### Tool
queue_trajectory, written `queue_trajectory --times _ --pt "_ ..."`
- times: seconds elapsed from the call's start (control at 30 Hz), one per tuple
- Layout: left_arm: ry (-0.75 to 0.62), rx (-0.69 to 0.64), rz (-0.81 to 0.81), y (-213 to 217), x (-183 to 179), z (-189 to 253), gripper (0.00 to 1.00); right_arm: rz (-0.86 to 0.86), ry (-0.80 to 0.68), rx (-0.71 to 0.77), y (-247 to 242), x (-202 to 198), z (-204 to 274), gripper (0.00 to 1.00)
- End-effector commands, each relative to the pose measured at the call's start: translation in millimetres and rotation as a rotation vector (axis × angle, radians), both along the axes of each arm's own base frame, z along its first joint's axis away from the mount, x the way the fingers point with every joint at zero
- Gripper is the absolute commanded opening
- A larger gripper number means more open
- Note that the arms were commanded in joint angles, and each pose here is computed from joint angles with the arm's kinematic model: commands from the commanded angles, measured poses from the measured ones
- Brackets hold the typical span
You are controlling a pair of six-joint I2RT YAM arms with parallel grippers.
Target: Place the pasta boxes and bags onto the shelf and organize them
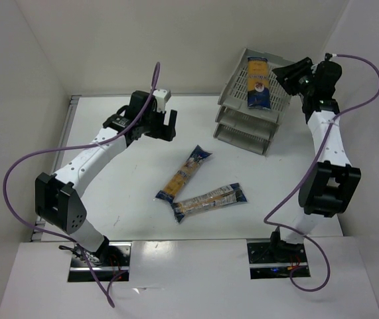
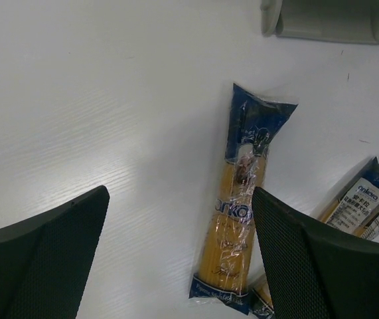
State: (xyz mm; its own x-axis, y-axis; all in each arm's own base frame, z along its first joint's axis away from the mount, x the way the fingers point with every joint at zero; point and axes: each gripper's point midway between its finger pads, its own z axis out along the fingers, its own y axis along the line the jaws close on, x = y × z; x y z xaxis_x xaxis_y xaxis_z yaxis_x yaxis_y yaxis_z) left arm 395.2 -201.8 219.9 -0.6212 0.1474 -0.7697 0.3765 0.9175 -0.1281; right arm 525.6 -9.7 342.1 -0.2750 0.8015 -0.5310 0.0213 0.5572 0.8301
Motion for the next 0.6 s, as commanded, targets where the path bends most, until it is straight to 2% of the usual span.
queue_trajectory --times 0.0,0.07,0.13,0.17,0.2,0.23,0.3,0.4,0.5,0.57 --pt "-0.093 -0.043 -0.026 -8 10 34 0.95 0.006 -0.146 -0.020 5 -25 55 0.50" --pt "-0.099 -0.032 -0.035 -7 10 31 0.96 0.036 -0.210 -0.075 10 -37 73 0.54" --pt "-0.090 0.000 -0.076 -7 7 21 0.96 0.132 -0.292 -0.140 26 -53 86 0.62" --pt "-0.075 0.015 -0.094 -7 5 14 0.98 0.149 -0.351 -0.218 29 -65 100 0.65" --pt "-0.034 0.035 -0.137 -12 -2 0 1.00 0.163 -0.351 -0.254 35 -72 96 0.68" --pt "0.009 0.099 -0.193 -17 -5 -22 1.00 0.166 -0.354 -0.301 35 -79 95 0.75" --pt "0.115 0.211 -0.318 -35 -36 -58 1.00 0.142 -0.383 -0.477 38 -96 95 0.82" --pt "0.135 0.374 -0.466 -53 -65 -95 1.00 0.006 -0.277 -0.674 21 -119 74 0.84" --pt "0.128 0.467 -0.496 -60 -66 -109 1.00 -0.107 -0.130 -0.759 -8 -140 47 0.84" --pt "0.205 0.503 -0.489 -59 -67 -133 1.00 -0.139 -0.104 -0.795 -14 -161 46 0.85"
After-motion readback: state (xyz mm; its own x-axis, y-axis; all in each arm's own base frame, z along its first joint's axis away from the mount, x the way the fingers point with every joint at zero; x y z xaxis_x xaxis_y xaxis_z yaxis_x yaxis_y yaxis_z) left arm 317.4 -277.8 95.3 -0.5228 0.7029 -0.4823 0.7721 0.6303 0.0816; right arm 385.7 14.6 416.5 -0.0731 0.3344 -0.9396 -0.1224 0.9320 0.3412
